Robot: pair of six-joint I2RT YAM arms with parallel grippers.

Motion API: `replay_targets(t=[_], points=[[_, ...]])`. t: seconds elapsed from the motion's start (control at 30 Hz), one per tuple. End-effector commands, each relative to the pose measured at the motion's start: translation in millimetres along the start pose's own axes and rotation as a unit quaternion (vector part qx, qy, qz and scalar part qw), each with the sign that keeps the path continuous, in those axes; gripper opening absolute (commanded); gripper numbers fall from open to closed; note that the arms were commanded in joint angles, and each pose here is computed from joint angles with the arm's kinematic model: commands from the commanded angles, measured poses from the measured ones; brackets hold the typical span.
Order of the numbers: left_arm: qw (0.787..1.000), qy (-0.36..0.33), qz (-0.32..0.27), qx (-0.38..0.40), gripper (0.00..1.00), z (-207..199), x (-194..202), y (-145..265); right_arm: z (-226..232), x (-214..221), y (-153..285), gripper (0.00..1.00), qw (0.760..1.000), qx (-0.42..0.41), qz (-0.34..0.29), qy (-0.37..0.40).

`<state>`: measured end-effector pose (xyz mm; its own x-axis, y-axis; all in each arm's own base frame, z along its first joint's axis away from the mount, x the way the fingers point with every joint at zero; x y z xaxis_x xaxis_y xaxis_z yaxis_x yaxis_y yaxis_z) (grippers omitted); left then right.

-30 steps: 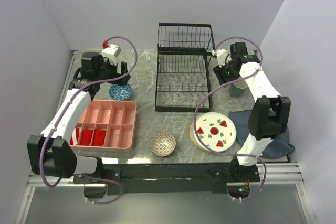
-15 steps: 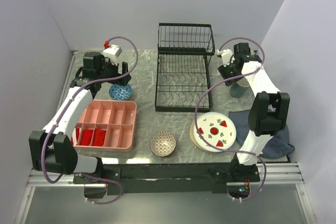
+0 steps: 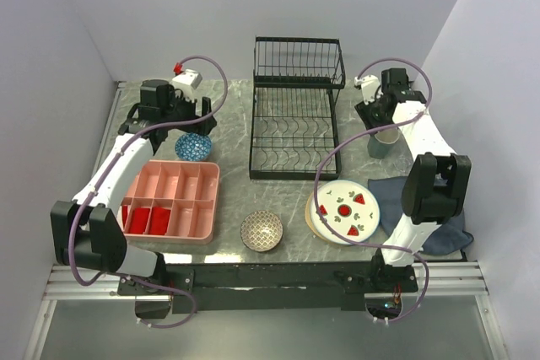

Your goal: Load the mixed dishes into the dish rack

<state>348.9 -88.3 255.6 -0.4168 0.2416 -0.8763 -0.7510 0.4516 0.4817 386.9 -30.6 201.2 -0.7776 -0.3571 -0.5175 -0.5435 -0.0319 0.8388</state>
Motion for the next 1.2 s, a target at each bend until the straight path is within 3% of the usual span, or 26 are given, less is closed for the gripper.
replay_targets(t=[0.0, 0.47, 0.8, 1.17], points=[[0.999, -0.015, -0.034, 0.009, 0.88, -3.4, -24.3, 2.9, -6.1, 3.4, 4.3, 0.55, 1.0, 0.018, -0.003, -0.006], [0.999, -0.022, -0.031, 0.002, 0.88, -2.2, -24.7, -0.1, -3.4, 21.0, -20.9, 0.38, 0.998, -0.006, 0.056, -0.011], [0.999, -0.024, -0.035, 0.017, 0.88, -8.3, -24.4, -0.2, 6.3, 26.8, -15.1, 0.0, 0.997, -0.043, 0.068, -0.012], [0.979, 0.023, -0.121, 0.164, 1.0, -64.0, -25.7, 9.7, 27.6, -9.8, 74.4, 0.0, 0.993, -0.099, -0.055, -0.036]])
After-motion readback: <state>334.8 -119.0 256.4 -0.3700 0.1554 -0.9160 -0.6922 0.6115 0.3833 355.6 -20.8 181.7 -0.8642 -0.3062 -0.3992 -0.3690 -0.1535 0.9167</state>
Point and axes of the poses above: each gripper's point midway between its finger pads, its own y axis back along the fingers, its own z axis along the line the jaws close on, x = y × z, the point moved 7 cm from there along y, back along the fingers, and after that the axes turned 8 degrees about -y, right-handed, at the moved point
